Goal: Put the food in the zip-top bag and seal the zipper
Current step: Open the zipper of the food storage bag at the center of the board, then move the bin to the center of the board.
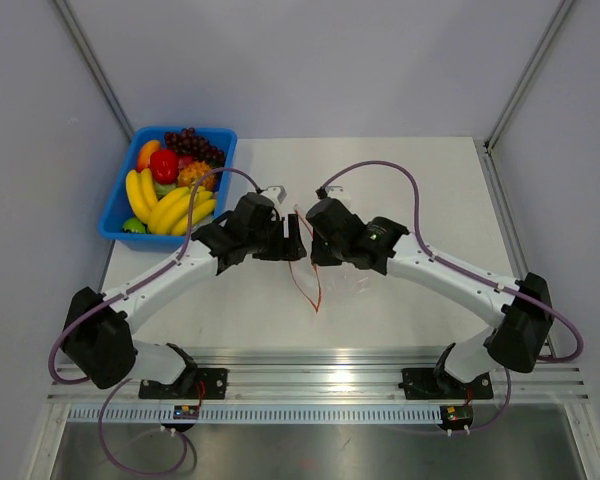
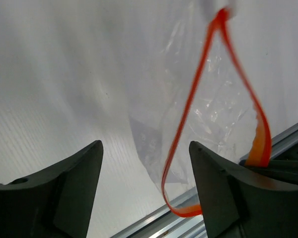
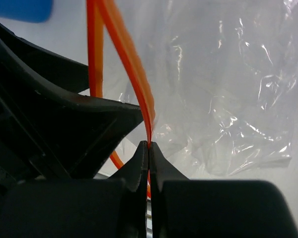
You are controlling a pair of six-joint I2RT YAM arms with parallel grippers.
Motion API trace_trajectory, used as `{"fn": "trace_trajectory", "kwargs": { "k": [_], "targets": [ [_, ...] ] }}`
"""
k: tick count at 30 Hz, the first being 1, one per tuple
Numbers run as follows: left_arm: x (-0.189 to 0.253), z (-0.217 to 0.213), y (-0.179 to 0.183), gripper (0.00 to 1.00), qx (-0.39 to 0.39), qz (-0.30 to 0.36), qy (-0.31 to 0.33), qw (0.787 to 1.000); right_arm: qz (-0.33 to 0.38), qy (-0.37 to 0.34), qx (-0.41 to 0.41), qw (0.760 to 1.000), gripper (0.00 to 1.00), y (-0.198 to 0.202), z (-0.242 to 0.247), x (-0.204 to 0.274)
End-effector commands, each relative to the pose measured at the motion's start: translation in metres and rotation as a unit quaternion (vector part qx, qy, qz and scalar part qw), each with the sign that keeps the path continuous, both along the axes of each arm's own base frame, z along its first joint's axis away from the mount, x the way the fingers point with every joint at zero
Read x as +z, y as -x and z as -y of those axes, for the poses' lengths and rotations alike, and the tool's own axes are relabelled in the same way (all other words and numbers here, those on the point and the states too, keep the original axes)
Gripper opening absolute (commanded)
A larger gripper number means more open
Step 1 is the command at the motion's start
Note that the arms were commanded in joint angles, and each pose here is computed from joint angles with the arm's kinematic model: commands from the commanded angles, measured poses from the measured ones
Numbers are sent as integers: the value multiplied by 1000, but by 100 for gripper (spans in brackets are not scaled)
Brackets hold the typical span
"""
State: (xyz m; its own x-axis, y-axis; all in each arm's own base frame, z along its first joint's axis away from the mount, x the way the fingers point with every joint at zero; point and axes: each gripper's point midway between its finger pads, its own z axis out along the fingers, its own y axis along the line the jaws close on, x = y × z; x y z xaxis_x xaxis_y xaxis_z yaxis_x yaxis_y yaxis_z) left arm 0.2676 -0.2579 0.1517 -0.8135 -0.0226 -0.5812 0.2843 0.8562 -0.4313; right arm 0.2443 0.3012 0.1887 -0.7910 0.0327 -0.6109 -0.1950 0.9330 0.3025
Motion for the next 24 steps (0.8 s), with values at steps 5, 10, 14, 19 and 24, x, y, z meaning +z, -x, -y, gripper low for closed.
{"fn": "trace_trajectory", "kwargs": {
  "k": [5, 10, 14, 19, 24],
  "targets": [
    [38, -18, -17, 77, 17, 44, -16, 999, 18, -27, -1, 999, 0, -28, -22, 23],
    [68, -37, -15, 75, 24, 78, -22, 996, 10, -29, -14, 999, 0, -39, -13, 20],
    [88, -68, -21, 76, 49, 100, -36, 993, 6, -31, -21, 999, 0, -47, -4, 17],
    [94, -111, -40, 82, 99, 109, -71, 987, 5, -41, -16, 999, 0, -50, -2, 17],
    [70, -148, -69, 79, 153, 88, -145, 974, 9, -54, -6, 999, 0, -47, -4, 23]
  ]
}}
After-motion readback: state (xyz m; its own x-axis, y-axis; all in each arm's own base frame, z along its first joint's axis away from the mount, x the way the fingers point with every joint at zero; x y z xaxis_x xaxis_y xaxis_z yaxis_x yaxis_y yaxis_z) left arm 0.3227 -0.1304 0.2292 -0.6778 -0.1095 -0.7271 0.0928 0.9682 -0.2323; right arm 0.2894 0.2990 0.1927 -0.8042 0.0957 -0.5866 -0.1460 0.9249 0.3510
